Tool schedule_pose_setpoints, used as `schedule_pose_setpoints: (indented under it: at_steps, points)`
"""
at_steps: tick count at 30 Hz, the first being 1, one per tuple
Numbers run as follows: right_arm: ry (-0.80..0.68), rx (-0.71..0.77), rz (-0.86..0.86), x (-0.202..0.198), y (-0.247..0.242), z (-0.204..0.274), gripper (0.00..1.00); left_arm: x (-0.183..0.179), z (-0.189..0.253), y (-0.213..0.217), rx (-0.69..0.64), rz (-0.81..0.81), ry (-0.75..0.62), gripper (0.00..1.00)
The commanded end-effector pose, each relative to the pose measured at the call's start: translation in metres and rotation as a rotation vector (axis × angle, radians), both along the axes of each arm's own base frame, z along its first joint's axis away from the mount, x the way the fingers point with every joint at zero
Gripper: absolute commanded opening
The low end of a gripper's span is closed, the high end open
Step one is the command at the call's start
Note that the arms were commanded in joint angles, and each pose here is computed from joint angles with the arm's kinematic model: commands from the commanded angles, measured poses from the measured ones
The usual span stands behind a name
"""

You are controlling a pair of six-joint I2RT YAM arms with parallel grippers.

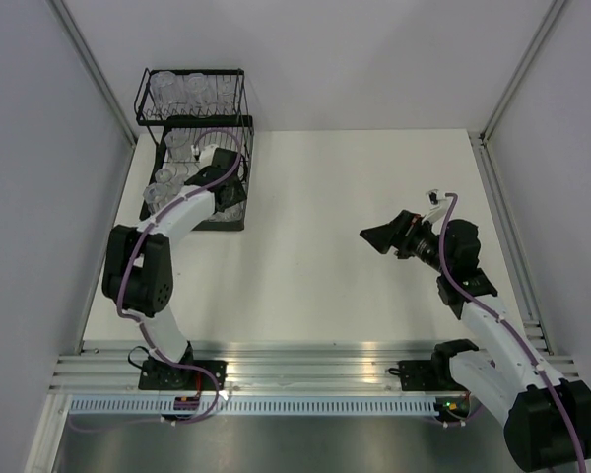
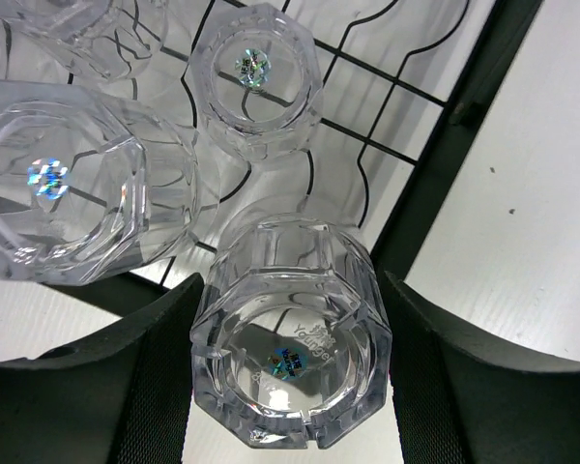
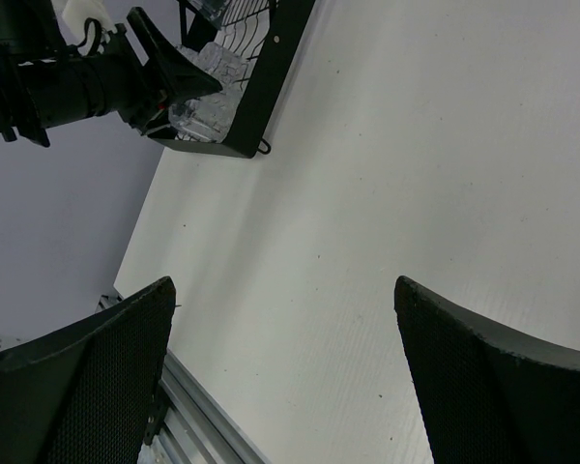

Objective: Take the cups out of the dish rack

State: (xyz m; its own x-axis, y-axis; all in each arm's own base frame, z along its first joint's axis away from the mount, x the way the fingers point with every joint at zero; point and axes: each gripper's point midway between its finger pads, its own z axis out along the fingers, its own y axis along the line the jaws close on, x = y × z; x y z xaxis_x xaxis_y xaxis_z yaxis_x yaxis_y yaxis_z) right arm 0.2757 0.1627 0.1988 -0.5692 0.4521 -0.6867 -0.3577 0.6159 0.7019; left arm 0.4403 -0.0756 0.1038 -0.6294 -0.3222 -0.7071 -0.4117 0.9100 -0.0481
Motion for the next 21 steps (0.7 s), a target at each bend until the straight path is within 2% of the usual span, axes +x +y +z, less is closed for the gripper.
schedule_pose_setpoints:
  at_steps: [1, 7, 11, 13, 14, 15, 16, 17, 18, 19, 20, 21]
  points:
    - [-0.041, 0.012, 0.025, 0.002, 0.005, 0.004, 0.98, -0.002, 0.066, -0.007, -0.044, -0.044, -0.137, 0.02]
    - [-0.067, 0.039, 0.030, 0.005, 0.008, 0.007, 0.98, -0.017, 0.150, -0.019, -0.145, -0.091, -0.321, 0.02]
    - [-0.077, 0.080, 0.039, 0.006, 0.013, 0.009, 0.98, -0.046, 0.203, -0.030, -0.265, -0.166, -0.444, 0.02]
    - [-0.120, 0.120, 0.100, 0.000, 0.023, 0.014, 0.98, -0.065, 0.205, -0.058, -0.415, -0.288, -0.464, 0.02]
    - [-0.135, 0.142, 0.124, -0.003, 0.027, 0.016, 0.98, -0.081, 0.224, -0.070, -0.498, -0.365, -0.533, 0.02]
    - [-0.126, 0.191, 0.151, -0.009, 0.032, 0.019, 0.98, -0.092, 0.222, -0.086, -0.583, -0.434, -0.540, 0.02]
    - [-0.171, 0.223, 0.210, -0.016, 0.039, 0.023, 0.98, -0.109, 0.208, -0.113, -0.748, -0.538, -0.511, 0.02]
    - [-0.183, 0.251, 0.243, -0.021, 0.043, 0.026, 0.98, -0.121, 0.206, -0.122, -0.824, -0.578, -0.508, 0.02]
    - [-0.204, 0.314, 0.296, -0.030, 0.051, 0.033, 0.98, -0.142, 0.182, -0.135, -0.957, -0.598, -0.421, 0.02]
    - [-0.212, 0.341, 0.354, -0.040, 0.056, 0.036, 0.98, -0.147, 0.196, -0.141, -1.024, -0.657, -0.497, 0.02]
    - [-0.217, 0.375, 0.393, -0.047, 0.060, 0.039, 0.98, -0.156, 0.191, -0.145, -1.081, -0.669, -0.485, 0.02]
    - [-0.299, 0.447, 0.465, -0.066, 0.064, 0.061, 0.98, -0.171, 0.174, -0.150, -1.163, -0.662, -0.438, 0.02]
